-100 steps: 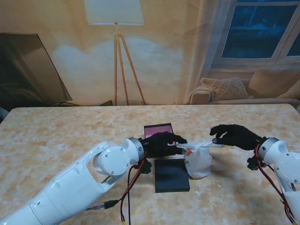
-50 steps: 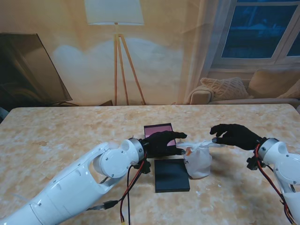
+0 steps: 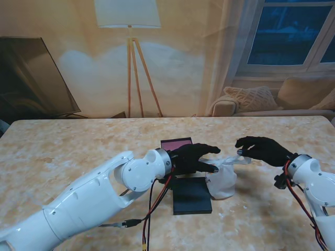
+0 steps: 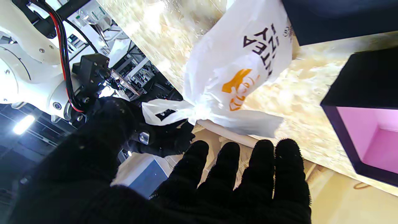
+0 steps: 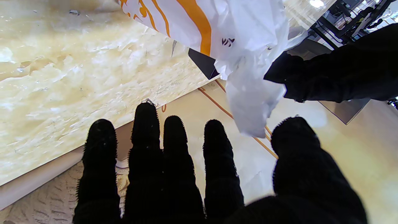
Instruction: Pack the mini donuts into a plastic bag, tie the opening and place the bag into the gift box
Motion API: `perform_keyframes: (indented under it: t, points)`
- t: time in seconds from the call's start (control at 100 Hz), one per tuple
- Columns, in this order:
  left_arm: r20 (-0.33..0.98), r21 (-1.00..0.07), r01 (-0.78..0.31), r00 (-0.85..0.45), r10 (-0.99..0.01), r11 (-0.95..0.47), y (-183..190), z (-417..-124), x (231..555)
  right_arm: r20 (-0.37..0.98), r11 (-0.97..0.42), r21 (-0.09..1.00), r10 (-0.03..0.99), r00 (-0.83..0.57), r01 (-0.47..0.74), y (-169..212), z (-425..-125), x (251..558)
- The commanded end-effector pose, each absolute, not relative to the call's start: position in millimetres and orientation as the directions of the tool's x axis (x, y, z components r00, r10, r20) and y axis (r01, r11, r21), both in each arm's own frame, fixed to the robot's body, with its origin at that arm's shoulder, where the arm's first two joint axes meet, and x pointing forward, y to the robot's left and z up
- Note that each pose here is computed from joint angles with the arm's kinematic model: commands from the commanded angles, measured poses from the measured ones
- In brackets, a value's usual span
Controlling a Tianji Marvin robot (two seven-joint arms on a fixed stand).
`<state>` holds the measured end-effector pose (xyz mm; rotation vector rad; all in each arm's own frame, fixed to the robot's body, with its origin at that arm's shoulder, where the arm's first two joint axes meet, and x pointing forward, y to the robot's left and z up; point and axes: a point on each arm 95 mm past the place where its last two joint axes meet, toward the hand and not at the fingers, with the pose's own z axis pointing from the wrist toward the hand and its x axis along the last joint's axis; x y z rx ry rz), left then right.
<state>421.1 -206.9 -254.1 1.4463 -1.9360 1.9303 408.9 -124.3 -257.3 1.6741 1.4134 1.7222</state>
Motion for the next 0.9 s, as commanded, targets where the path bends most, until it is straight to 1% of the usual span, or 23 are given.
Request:
perform_keyframes:
  t: [0.0, 0.2, 0.35, 0.48, 0.63, 0.75, 0.89]
  points:
    - [0.616, -0.758, -0.620, -0.578, -0.535, -0.203, -220.1, -248.4, 419.4, 0.550, -0.443, 0.808, 0.803, -0.228, 0.389, -121.9, -261.9, 406.2]
    - [0.610, -0.756, -0.633, -0.591, -0.528, -0.165, -236.1, -256.4, 419.2, 0.554, -0.453, 0.806, 0.804, -0.217, 0.382, -121.8, -261.6, 406.1]
    - [0.580, -0.778, -0.612, -0.618, -0.531, -0.138, -242.7, -262.9, 421.6, 0.554, -0.454, 0.806, 0.804, -0.215, 0.380, -122.0, -261.0, 405.6]
    - [0.568, -0.788, -0.601, -0.623, -0.538, -0.135, -245.8, -266.0, 424.2, 0.555, -0.454, 0.806, 0.804, -0.215, 0.379, -122.9, -260.9, 405.4]
    - [0.542, -0.813, -0.563, -0.637, -0.548, -0.149, -248.0, -269.1, 427.9, 0.554, -0.454, 0.806, 0.804, -0.216, 0.379, -123.8, -260.8, 405.2]
    - [0.533, -0.818, -0.557, -0.635, -0.560, -0.147, -249.8, -270.6, 430.4, 0.554, -0.454, 0.807, 0.804, -0.216, 0.378, -124.0, -260.7, 405.5]
    - [0.531, -0.811, -0.573, -0.633, -0.563, -0.121, -251.2, -274.7, 432.1, 0.555, -0.454, 0.805, 0.804, -0.214, 0.380, -124.3, -260.9, 406.0]
